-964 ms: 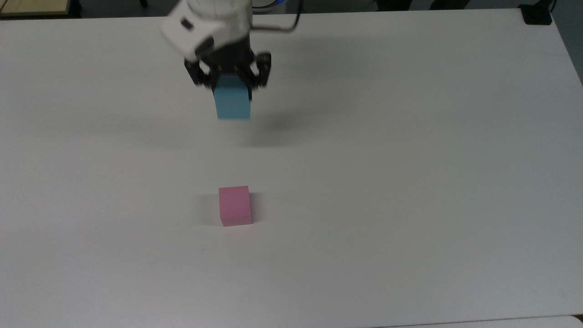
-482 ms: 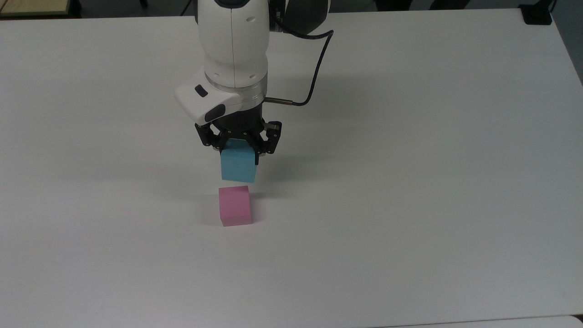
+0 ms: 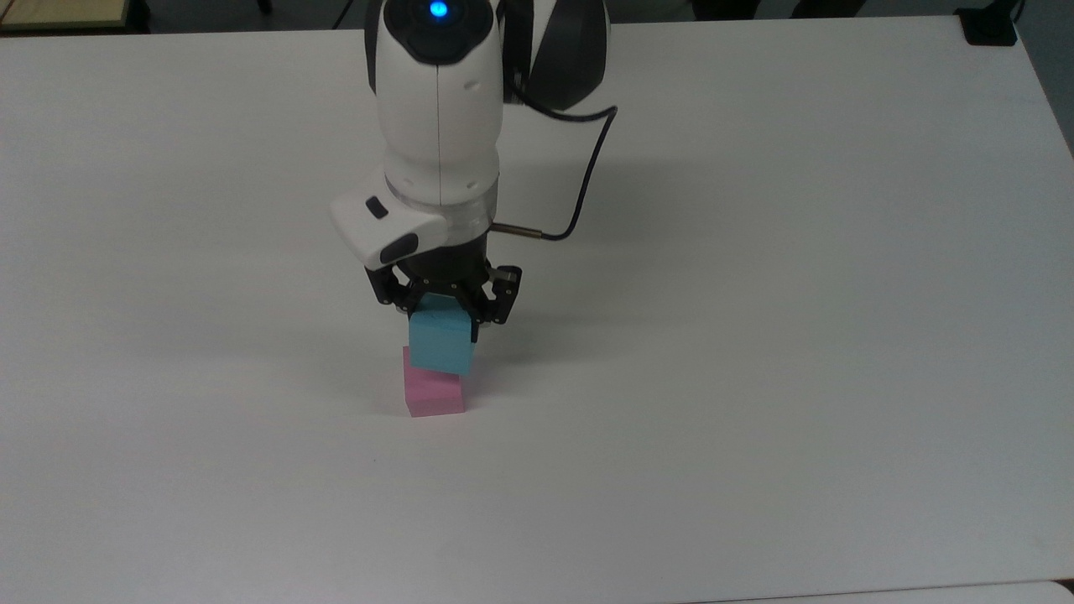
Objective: Put blue cube on pink cube
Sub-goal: 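Carry the light-blue cube over the pink cube and lower it, then set the light-blue cube onto the pink cube and open the gripper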
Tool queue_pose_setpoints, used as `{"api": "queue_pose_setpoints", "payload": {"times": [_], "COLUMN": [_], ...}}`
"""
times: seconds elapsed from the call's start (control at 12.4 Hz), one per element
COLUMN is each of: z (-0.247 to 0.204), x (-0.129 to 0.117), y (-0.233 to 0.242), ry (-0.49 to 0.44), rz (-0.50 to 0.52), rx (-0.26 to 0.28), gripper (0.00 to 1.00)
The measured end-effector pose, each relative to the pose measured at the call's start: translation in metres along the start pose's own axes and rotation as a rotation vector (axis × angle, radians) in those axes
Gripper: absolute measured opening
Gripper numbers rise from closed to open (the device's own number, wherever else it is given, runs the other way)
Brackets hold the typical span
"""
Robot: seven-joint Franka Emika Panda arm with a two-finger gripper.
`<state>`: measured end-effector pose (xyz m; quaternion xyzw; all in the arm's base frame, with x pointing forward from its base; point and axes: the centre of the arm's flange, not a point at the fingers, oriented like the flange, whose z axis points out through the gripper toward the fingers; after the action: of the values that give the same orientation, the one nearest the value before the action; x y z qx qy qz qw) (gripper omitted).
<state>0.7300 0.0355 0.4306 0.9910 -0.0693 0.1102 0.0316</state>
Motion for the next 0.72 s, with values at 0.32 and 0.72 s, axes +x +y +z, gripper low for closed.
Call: {"api": "queue_pose_setpoints", "payload": {"times": [0.32,0.72], "z": [0.04,0.039], "x": [0.002,0.003], "y": [-0.005,-0.004], "ry": [0.007,0.011], "rz": [0.021,0.026], "rx": [-0.005,-0.006], "gripper": [0.61,0.61]}}
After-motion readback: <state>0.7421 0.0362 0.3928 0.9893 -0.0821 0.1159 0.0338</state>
